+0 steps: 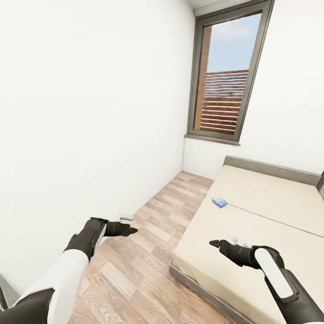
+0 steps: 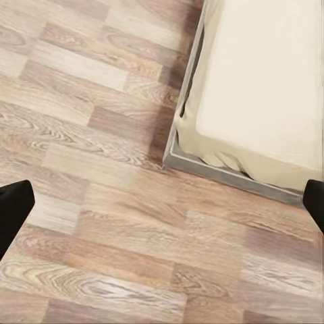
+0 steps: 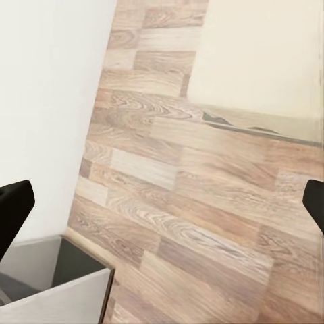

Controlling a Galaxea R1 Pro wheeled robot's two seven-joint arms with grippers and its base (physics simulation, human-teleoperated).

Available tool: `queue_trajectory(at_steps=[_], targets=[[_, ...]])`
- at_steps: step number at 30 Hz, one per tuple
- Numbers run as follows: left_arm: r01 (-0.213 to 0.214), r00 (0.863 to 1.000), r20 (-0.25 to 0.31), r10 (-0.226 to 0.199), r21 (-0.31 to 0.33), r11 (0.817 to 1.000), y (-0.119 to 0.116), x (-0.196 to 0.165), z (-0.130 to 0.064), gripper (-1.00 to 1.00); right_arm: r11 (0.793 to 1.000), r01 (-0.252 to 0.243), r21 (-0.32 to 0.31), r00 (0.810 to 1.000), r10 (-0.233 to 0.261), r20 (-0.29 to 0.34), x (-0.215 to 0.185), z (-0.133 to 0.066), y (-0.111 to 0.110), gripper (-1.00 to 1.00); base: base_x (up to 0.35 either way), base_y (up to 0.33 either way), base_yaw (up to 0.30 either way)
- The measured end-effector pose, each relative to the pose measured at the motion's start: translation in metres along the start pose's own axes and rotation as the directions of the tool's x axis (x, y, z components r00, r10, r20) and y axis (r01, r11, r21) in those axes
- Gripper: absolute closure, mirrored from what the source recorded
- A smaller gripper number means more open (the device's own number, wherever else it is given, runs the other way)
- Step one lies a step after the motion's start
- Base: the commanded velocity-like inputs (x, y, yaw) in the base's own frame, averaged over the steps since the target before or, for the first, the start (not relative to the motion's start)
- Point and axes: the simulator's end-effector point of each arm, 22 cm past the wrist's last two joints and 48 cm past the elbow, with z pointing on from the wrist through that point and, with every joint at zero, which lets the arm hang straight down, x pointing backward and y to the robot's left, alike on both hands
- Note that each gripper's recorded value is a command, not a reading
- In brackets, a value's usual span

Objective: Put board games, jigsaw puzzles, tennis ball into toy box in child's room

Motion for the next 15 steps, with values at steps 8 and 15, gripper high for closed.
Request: queue_trajectory(at_steps=[8,15], targets=[[0.035,0.999,0.008,-0.035,0.0,0.999,0.0055,0.0003,0.0005,-1.0,1.0,-0.004,0.006,1.0,0.004,-0.008,0.0025,0.0028,-0.0036,-1.0,0.0,0.0,-0.226],[0.049,0.999,0.003,-0.049,-0.001,0.999,0.0059,0.0033,0.0037,-1.0,1.0,-0.006,0.009,1.0,0.006,-0.012,0.0043,0.0052,-0.0057,-1.0,0.0,0.0,-0.229]])
